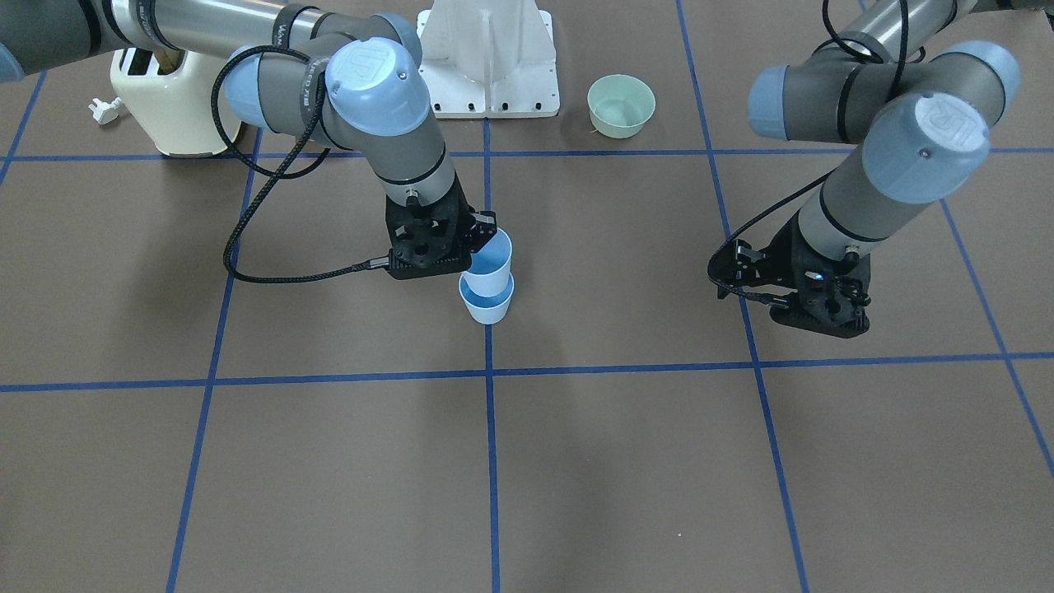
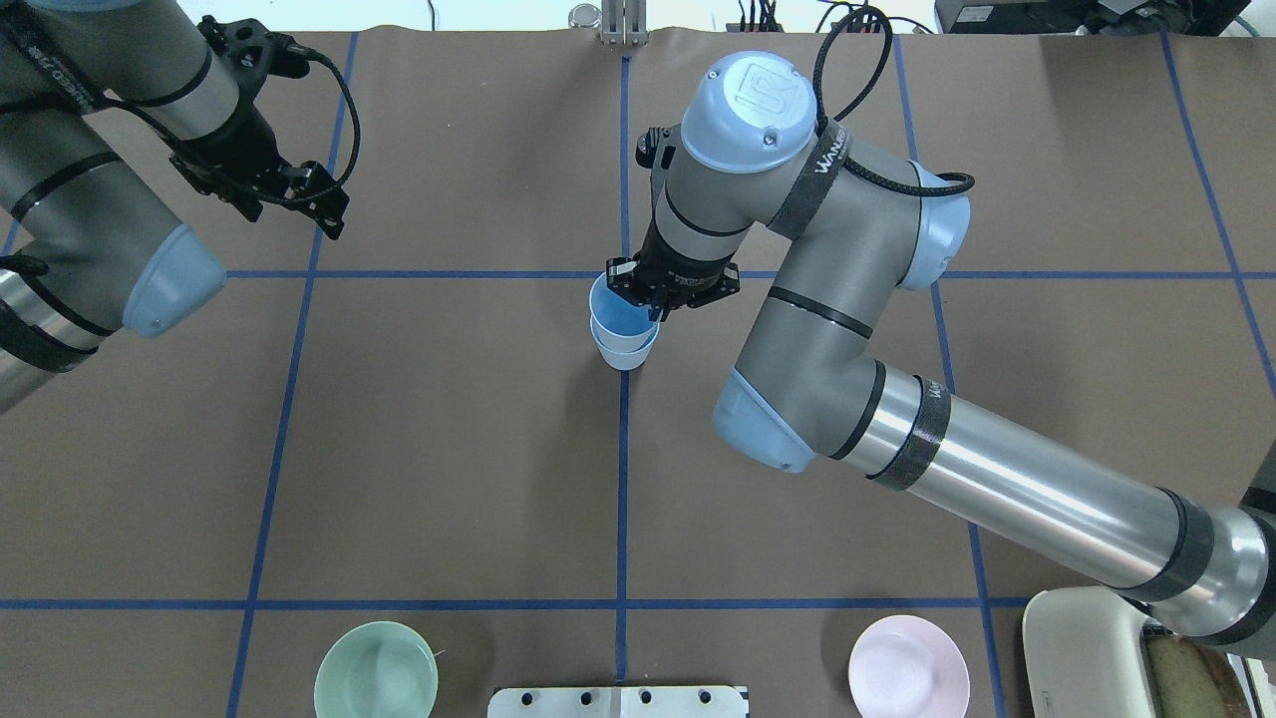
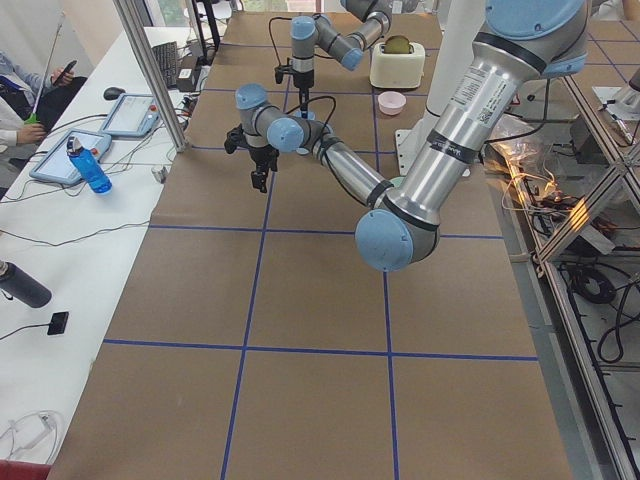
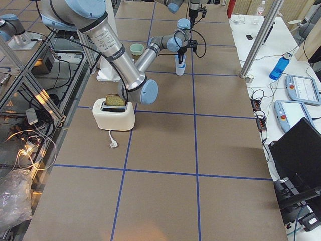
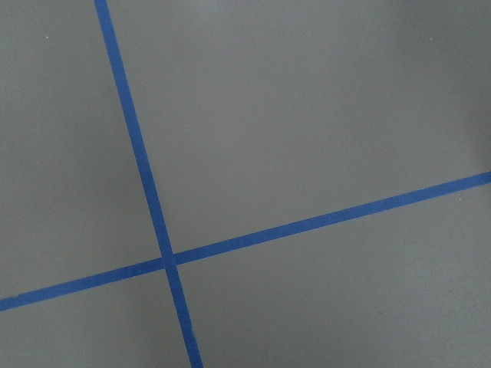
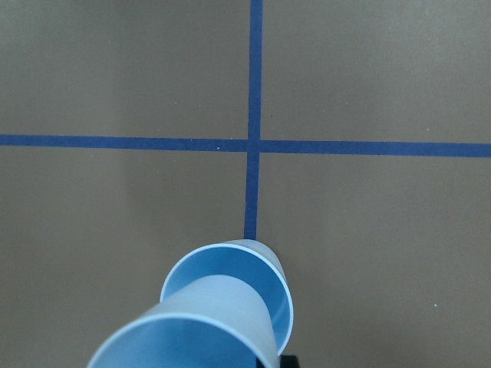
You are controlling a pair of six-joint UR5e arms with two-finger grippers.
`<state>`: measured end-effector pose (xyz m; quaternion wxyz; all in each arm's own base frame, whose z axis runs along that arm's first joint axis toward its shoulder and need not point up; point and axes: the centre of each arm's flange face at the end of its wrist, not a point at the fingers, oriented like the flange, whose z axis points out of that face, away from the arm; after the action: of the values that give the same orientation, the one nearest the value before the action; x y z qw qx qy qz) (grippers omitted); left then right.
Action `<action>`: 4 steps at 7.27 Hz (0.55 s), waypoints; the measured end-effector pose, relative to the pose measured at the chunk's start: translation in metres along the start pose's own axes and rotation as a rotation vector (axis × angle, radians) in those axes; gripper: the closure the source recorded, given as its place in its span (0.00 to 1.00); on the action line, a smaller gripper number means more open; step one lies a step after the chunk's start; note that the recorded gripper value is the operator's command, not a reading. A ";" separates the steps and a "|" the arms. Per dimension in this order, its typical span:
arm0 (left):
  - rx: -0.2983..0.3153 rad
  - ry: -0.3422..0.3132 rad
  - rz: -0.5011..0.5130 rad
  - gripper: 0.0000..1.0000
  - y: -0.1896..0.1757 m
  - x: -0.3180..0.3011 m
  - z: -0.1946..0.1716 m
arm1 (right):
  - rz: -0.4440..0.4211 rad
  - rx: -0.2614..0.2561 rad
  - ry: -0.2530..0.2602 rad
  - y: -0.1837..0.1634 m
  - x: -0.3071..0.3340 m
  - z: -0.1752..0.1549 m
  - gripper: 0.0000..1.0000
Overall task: Stack blue cups with both arms
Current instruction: 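Lower the held cup into the center cup with the right gripper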
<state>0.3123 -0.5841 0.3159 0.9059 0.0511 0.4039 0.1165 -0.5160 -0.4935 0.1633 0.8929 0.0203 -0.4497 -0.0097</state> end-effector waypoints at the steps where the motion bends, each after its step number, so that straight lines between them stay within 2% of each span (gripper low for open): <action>1: 0.000 0.000 0.000 0.02 0.000 0.000 0.000 | -0.001 0.001 -0.001 -0.001 0.001 -0.001 0.93; 2: -0.001 0.000 0.000 0.02 0.000 0.000 0.000 | -0.005 0.002 -0.001 -0.001 0.001 -0.001 0.45; 3: -0.001 0.000 0.000 0.02 0.000 0.000 0.000 | -0.007 0.003 -0.001 -0.001 0.001 -0.001 0.19; 4: 0.000 0.000 0.000 0.02 0.000 0.000 0.000 | -0.008 0.004 -0.002 -0.001 0.001 -0.002 0.02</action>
<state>0.3122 -0.5844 0.3163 0.9060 0.0510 0.4037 0.1166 -0.5142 -0.4947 0.1632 0.8923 0.0237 -0.4506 -0.0123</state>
